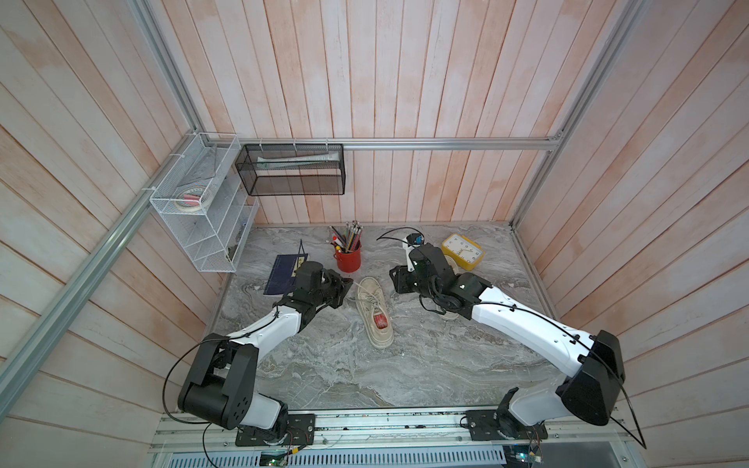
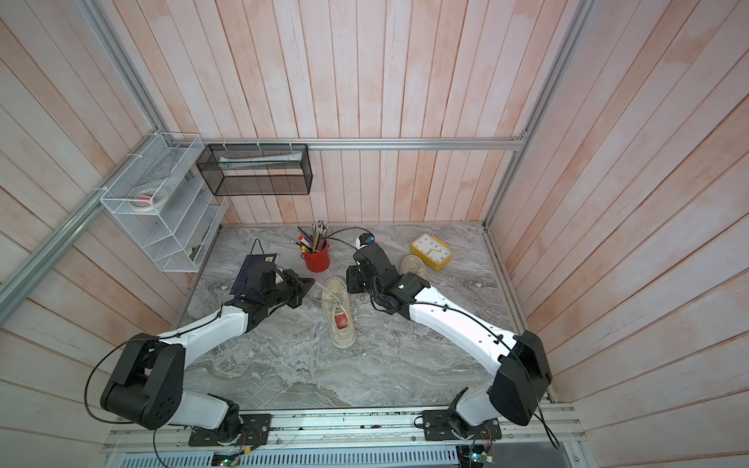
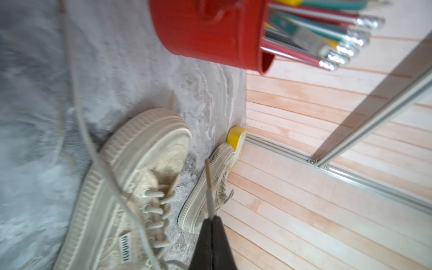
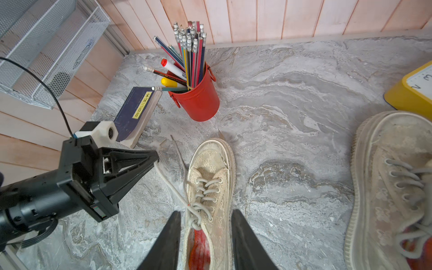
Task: Remove the insole from the shoe
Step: Untie the shoelace on the shoe.
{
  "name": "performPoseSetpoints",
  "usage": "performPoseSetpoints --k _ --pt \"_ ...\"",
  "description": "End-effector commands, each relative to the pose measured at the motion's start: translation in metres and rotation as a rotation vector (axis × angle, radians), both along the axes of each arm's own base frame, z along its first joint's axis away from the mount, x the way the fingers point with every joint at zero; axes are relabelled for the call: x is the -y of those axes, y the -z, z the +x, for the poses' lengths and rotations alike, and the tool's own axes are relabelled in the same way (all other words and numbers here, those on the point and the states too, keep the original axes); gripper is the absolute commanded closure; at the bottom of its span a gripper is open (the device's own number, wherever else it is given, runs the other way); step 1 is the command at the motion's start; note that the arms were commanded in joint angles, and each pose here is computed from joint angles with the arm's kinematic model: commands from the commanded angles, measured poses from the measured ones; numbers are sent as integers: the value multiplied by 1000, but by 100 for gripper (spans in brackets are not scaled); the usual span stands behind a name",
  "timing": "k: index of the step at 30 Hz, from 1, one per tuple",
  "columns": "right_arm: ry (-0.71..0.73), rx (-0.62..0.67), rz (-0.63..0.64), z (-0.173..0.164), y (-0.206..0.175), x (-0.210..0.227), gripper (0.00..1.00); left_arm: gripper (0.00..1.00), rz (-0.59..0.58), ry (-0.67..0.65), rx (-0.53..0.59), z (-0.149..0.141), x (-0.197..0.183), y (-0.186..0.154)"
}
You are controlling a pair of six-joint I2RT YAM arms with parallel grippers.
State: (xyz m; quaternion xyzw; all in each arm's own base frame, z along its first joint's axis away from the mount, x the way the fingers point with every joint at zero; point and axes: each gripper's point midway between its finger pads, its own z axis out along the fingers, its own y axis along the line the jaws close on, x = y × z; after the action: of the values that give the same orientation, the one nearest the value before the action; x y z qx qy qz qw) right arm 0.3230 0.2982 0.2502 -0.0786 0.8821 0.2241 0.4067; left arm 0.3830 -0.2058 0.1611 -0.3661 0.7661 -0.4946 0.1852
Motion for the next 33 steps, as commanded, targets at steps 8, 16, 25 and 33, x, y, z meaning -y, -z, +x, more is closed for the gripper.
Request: performPoseSetpoints --k 8,16,25,33 --pt "165 -31 19 -12 13 50 63 86 408 504 257 11 97 2" --pt "126 -154 52 -33 55 53 60 23 712 602 494 23 84 -29" --pt "-137 -235 36 -44 93 -3 56 40 832 589 509 -24 7 -42" --pt "-218 -318 11 -48 129 -25 53 36 585 869 382 -116 28 20"
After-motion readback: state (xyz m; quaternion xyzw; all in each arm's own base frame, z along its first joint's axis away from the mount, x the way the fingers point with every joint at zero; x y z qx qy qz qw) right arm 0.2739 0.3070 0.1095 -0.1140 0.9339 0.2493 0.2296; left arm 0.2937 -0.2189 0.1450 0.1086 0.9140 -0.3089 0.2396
